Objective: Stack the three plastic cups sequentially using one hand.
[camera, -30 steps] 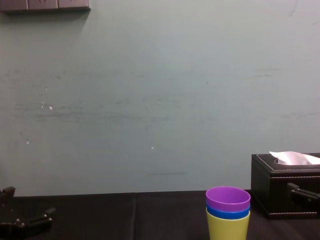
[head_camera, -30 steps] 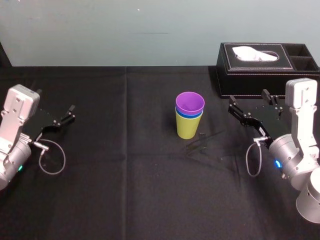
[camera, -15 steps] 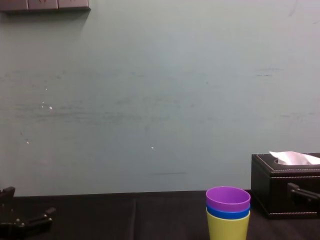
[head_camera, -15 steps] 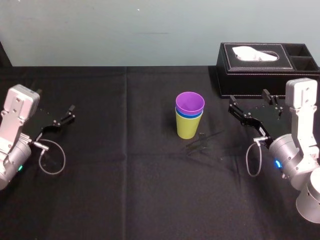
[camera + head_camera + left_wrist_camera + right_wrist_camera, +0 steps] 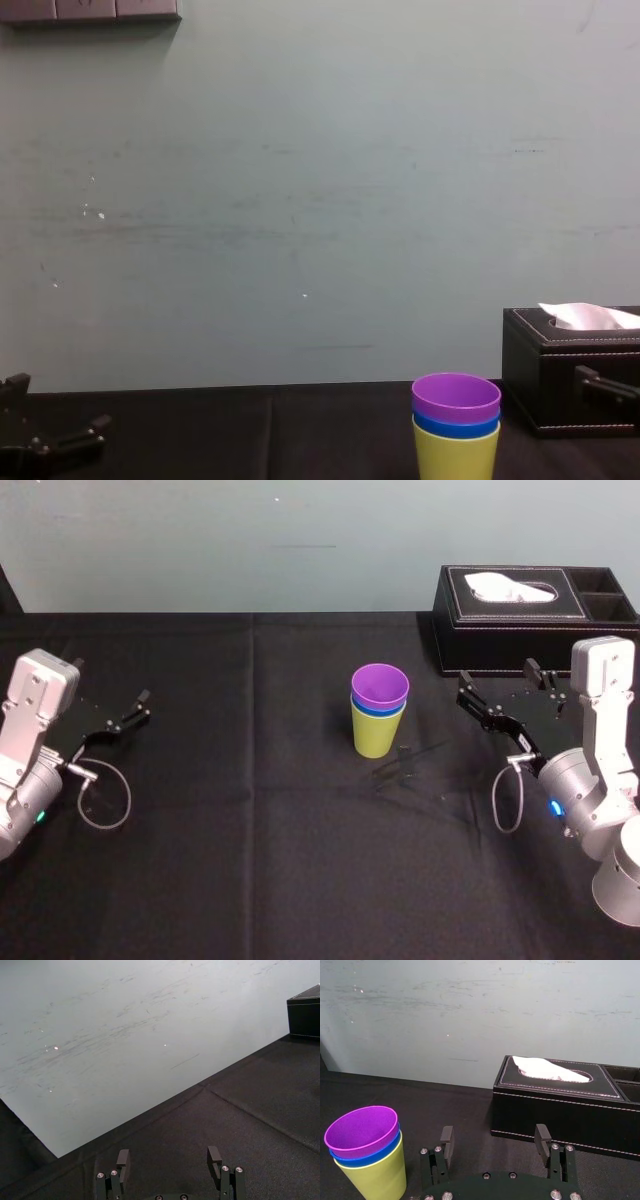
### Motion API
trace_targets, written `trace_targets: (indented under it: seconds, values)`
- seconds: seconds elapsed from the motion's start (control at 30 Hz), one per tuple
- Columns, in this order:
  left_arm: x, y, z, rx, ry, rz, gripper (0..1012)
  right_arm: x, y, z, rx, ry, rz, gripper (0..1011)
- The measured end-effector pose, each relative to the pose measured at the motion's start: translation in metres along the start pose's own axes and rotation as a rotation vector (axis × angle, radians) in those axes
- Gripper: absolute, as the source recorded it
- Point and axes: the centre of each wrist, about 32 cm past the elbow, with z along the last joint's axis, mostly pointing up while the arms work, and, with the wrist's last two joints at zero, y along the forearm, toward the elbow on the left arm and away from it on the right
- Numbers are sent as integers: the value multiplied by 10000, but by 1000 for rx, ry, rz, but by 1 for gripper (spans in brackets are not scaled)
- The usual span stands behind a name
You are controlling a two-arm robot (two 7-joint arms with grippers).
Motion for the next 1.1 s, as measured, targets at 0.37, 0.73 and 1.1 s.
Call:
trace_targets:
  seconds: [0.37,0.73,1.1]
  values:
    - [0,0,0,0,0,0,1011,0,0,0,0,0,0,1004]
    - [0,0,0,0,0,0,1011,0,0,0,0,0,0,1004]
    - [0,0,0,0,0,0,1011,0,0,0,0,0,0,1004]
